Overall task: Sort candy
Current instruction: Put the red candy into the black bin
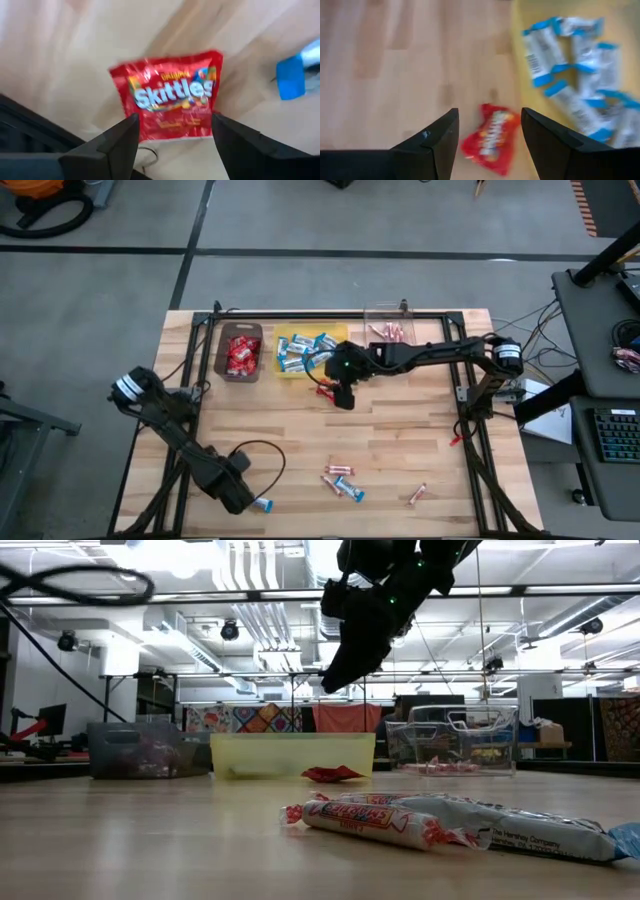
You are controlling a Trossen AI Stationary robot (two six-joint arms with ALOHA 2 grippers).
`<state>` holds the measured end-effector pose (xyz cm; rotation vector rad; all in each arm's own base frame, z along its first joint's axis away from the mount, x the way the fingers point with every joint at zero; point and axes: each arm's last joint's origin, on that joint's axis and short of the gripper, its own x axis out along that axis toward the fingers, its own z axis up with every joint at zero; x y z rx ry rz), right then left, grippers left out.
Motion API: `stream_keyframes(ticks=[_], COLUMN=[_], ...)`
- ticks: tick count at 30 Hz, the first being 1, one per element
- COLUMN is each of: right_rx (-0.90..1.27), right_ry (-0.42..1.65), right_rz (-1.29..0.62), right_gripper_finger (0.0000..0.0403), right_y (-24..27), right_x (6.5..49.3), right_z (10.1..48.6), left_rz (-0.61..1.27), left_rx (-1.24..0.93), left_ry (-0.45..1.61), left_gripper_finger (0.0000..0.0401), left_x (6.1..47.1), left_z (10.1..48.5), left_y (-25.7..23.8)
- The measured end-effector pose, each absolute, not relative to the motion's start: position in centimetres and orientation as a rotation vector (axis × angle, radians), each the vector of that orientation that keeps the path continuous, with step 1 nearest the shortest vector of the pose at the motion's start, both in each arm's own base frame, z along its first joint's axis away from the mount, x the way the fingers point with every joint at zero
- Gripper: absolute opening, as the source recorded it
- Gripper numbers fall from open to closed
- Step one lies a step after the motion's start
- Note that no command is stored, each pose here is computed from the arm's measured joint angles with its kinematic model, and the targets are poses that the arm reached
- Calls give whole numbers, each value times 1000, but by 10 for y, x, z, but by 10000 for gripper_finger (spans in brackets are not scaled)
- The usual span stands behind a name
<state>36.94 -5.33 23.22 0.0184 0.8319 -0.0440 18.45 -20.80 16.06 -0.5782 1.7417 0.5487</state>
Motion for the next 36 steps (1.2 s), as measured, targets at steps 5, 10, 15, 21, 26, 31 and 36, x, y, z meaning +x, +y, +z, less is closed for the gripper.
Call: stream_keyframes(ticks=[5,10,15,21,26,31,36], right_rx=[143,193,205,209,210,172,154], right_ry=[911,941,916,841,785,713,682], right_rz=[-40,-134,-221,-212,-201,-246,-249], right_gripper_finger=[205,202,192,187,187,187,187], right_y=[-43,-33,-31,-28,-24,-21,-21], right_x=[365,359,352,347,342,341,345], right_z=[218,202,182,161,151,143,132], left_rz=[500,433,363,326,342,376,387], left_rx=[-528,-449,-296,-6,202,296,258], left_ry=[1651,1528,1334,1067,936,894,839], left_gripper_finger=[221,216,211,200,187,171,154], left_x=[190,197,207,224,234,233,221], left_z=[176,191,210,234,247,250,241], left_y=[-209,-212,-213,-210,-200,-182,-160])
